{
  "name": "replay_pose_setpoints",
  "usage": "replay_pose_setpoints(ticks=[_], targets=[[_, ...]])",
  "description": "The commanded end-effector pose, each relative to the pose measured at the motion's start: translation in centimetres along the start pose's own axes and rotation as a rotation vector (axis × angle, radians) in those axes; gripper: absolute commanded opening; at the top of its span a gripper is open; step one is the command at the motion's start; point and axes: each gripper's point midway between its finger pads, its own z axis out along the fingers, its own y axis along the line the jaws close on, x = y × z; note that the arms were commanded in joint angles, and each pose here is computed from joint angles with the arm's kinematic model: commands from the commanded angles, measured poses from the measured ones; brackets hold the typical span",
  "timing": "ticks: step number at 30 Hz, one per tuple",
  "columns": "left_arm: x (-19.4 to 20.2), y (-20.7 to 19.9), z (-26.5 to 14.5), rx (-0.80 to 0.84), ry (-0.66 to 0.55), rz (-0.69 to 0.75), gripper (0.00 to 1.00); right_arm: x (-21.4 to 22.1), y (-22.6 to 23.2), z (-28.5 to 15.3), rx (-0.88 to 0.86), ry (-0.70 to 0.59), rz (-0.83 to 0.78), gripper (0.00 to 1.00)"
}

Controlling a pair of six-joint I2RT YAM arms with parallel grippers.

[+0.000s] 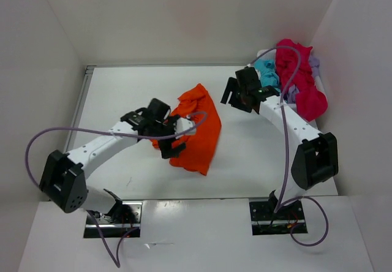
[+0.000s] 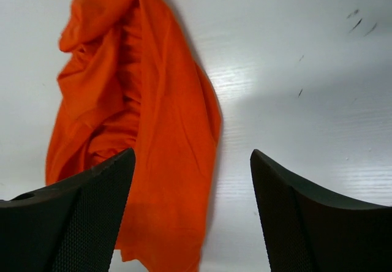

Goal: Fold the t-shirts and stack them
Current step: Move the tshirt to the center of the board, then flatten out the tshirt

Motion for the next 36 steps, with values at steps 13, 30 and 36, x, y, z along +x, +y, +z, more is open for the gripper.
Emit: replay_pose_setpoints(ticks=[13, 30, 36], targets=[[1.7, -1.8, 9.4, 0.113, 0.065, -0.25, 0.89, 4.7, 0.5, 5.8, -0.073, 0.121, 0.017, 0.78], [1.4, -2.3, 5.5, 0.166, 0.12, -0.101, 0.0, 5.7, 2.0, 7.6, -0.092, 0.192, -0.036, 0.67], [7.5, 4.6, -5.5, -0.285, 0.318, 0.128, 0.0, 4.9, 1.5, 5.9, -0.086, 0.151, -0.065, 0.67]])
